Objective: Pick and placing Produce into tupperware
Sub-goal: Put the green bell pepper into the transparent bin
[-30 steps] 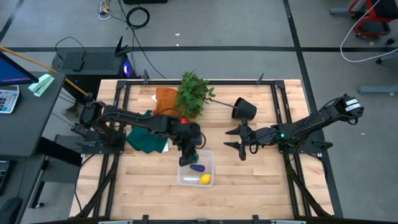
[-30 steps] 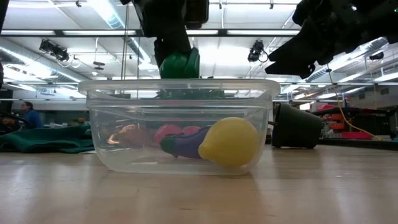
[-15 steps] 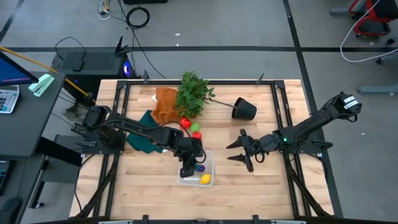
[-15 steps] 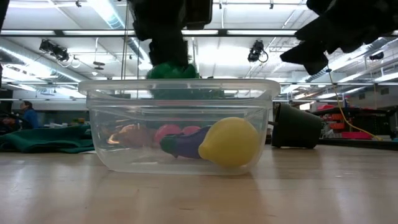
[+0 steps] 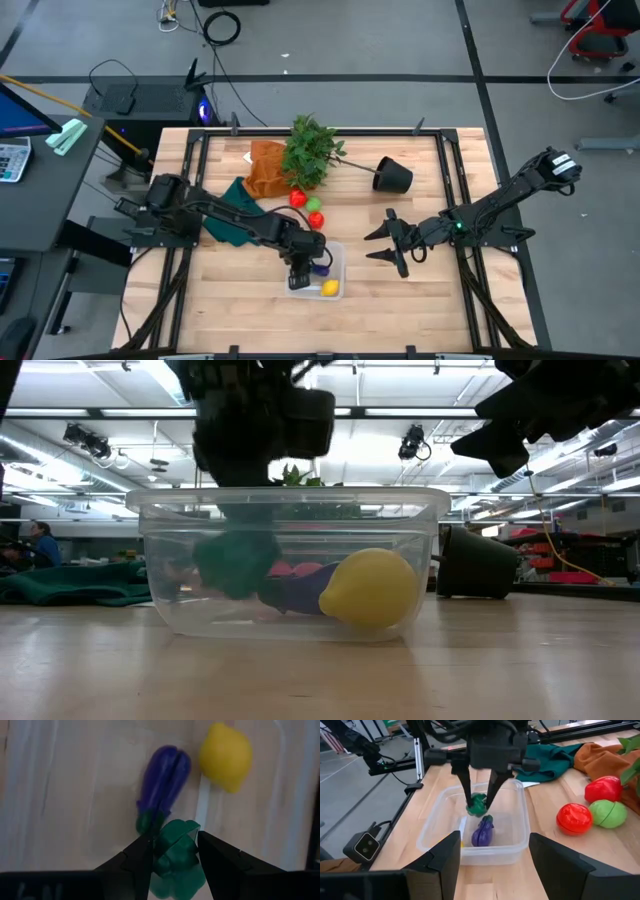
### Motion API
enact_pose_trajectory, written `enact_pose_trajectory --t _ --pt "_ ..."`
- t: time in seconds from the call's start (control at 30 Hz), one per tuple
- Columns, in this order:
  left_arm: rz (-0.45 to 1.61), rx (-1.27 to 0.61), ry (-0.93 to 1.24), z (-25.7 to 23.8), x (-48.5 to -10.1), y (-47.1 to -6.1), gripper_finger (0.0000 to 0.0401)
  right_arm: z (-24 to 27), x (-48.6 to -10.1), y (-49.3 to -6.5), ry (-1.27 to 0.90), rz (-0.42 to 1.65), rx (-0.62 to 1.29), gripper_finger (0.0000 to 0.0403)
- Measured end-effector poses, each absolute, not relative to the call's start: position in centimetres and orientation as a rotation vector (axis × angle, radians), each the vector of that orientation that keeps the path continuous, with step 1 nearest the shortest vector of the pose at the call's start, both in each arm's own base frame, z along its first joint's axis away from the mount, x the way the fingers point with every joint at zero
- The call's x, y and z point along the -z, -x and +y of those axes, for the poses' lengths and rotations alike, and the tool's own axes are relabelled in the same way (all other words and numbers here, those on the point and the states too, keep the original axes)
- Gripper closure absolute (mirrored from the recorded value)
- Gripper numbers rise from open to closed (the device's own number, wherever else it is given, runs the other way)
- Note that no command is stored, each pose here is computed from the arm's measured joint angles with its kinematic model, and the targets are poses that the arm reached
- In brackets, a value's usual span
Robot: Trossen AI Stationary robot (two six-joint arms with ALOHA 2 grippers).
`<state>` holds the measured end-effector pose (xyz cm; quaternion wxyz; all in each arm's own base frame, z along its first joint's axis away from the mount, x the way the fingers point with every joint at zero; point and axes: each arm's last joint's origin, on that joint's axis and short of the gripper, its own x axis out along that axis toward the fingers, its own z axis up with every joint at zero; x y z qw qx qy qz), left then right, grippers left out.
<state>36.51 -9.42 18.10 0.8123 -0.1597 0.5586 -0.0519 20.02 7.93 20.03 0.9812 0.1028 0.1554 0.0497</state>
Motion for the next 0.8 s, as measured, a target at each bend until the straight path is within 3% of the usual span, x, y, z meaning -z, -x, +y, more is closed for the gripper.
enact_pose_trajectory --t 0.37,0.8 --pt "1.157 0.121 0.344 -9.7 -17.7 -37.1 0.0233 7.9 -20.0 -20.0 -0.206 0.313 -0.099 0.0208" --pt "1.141 0.13 0.336 -9.4 -18.9 -36.7 0.0175 7.9 -20.0 -20.0 -0.205 0.316 -0.098 0.0208"
